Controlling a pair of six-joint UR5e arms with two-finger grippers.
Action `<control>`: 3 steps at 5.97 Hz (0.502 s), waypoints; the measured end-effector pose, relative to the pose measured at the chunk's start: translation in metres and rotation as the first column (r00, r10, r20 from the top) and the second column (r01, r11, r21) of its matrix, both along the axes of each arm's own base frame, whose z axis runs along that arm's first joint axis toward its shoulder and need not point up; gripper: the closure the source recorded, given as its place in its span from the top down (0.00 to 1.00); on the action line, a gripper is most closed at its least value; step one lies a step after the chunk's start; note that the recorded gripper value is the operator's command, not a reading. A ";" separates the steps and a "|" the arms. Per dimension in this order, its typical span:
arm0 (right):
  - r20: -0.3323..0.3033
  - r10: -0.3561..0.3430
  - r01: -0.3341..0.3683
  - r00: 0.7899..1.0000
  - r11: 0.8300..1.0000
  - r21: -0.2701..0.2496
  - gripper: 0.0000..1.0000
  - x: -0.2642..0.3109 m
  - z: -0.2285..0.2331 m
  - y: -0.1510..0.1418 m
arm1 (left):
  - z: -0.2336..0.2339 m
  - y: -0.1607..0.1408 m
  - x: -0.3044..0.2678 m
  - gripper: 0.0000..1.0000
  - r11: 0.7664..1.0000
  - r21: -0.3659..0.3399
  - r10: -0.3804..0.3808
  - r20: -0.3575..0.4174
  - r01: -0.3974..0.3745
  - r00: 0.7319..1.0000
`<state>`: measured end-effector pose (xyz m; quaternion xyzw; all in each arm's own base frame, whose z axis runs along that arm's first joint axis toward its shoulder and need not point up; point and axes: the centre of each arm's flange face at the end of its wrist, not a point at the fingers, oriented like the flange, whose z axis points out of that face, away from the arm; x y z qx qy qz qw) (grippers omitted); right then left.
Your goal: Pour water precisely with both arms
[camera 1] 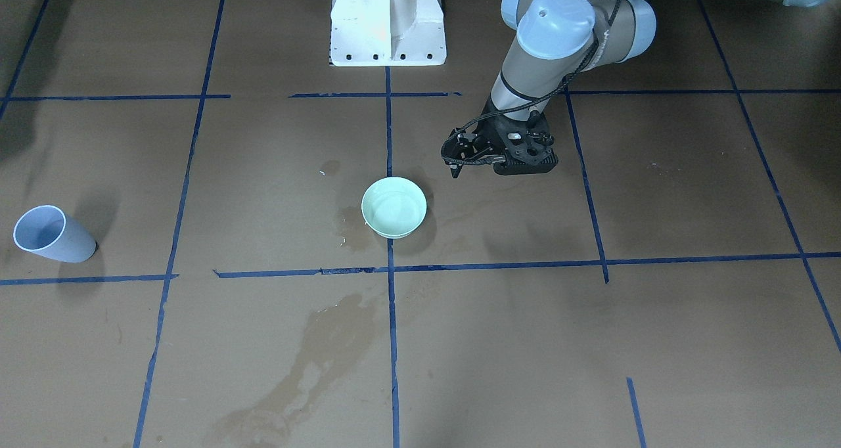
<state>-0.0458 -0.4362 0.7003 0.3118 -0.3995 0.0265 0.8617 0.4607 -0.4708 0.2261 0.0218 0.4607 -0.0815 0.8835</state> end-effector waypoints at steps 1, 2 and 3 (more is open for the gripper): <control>-0.019 -0.072 0.071 0.997 0.996 -0.056 1.00 0.032 -0.003 -0.023 | -0.004 0.002 0.006 1.00 1.000 -0.005 -0.009 -0.001 0.009 1.000; -0.021 -0.146 0.143 0.989 0.985 -0.101 1.00 0.061 0.000 -0.034 | -0.010 0.003 0.012 1.00 1.000 -0.016 -0.016 -0.006 0.016 1.000; 0.001 -0.204 0.202 0.979 0.967 -0.153 1.00 0.079 0.001 -0.041 | -0.017 0.004 0.019 1.00 0.999 -0.031 -0.024 -0.014 0.024 1.000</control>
